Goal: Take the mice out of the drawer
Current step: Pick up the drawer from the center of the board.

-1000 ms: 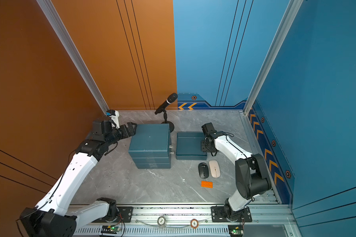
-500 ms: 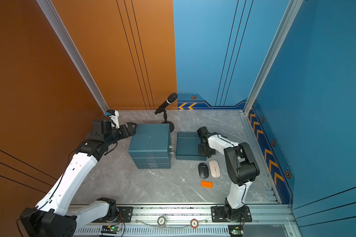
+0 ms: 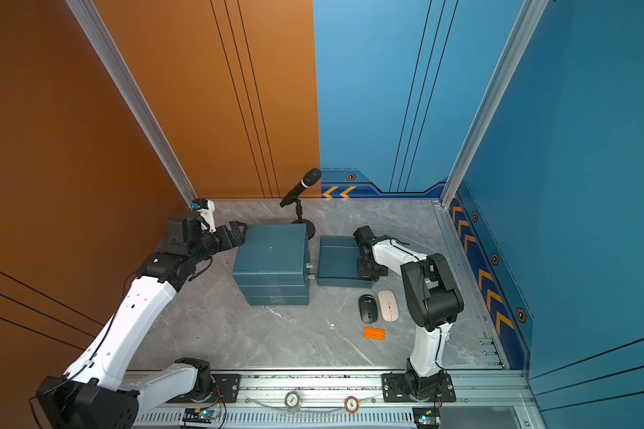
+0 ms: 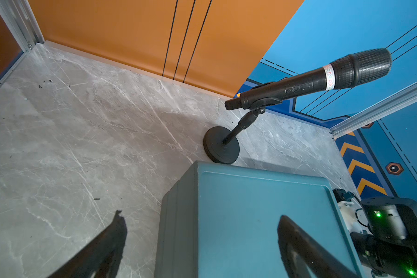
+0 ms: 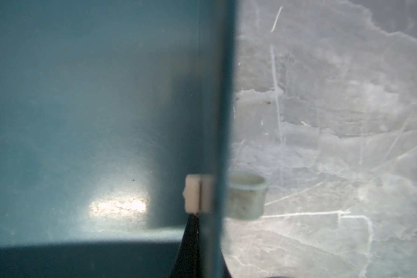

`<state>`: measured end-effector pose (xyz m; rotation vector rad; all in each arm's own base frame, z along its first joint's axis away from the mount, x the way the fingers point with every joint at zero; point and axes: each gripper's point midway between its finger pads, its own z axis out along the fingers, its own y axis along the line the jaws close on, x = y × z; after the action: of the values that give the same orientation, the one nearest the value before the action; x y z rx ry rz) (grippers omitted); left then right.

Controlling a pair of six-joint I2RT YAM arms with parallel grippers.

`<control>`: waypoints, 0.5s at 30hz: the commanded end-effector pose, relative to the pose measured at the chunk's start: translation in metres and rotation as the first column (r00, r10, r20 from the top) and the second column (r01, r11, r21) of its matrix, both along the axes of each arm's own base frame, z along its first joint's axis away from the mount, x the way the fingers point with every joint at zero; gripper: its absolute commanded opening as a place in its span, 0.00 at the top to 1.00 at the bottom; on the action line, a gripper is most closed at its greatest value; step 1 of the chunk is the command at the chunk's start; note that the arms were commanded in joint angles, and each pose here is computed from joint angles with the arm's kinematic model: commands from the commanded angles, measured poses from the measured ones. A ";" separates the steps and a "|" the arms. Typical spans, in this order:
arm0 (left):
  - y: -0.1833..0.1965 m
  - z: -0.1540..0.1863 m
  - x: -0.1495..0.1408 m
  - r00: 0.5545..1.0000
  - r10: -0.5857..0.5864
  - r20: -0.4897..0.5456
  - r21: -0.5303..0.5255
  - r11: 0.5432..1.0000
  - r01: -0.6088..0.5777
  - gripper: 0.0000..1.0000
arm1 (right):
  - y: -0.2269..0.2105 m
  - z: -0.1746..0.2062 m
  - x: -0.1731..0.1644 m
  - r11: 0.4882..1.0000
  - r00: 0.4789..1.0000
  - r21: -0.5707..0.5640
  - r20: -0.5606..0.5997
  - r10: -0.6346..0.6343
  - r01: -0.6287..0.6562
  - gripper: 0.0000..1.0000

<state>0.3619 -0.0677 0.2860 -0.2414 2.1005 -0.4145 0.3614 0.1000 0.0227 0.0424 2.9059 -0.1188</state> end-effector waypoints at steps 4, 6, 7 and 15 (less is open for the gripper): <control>0.002 0.000 0.001 1.000 0.010 0.015 -0.016 1.000 -0.010 0.02 | 0.007 0.007 -0.012 0.996 0.998 0.068 0.008 0.060 -0.061 1.00; 0.002 0.001 0.001 1.000 0.010 0.017 -0.018 1.000 -0.009 0.02 | 0.015 0.015 -0.012 0.985 0.997 0.155 0.034 0.065 -0.070 1.00; 0.002 0.001 0.001 1.000 0.008 0.016 -0.020 1.000 -0.008 0.02 | 0.019 0.018 -0.012 0.979 0.997 0.189 0.041 0.068 -0.074 1.00; 0.002 0.004 0.000 1.000 0.009 0.026 -0.021 1.000 -0.008 0.02 | 0.022 0.023 -0.015 0.952 0.997 0.298 0.060 0.049 -0.065 1.00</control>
<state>0.3619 -0.0677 0.2859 -0.2487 2.1002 -0.4186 0.3415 0.1121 0.0357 0.0228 2.8924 0.2074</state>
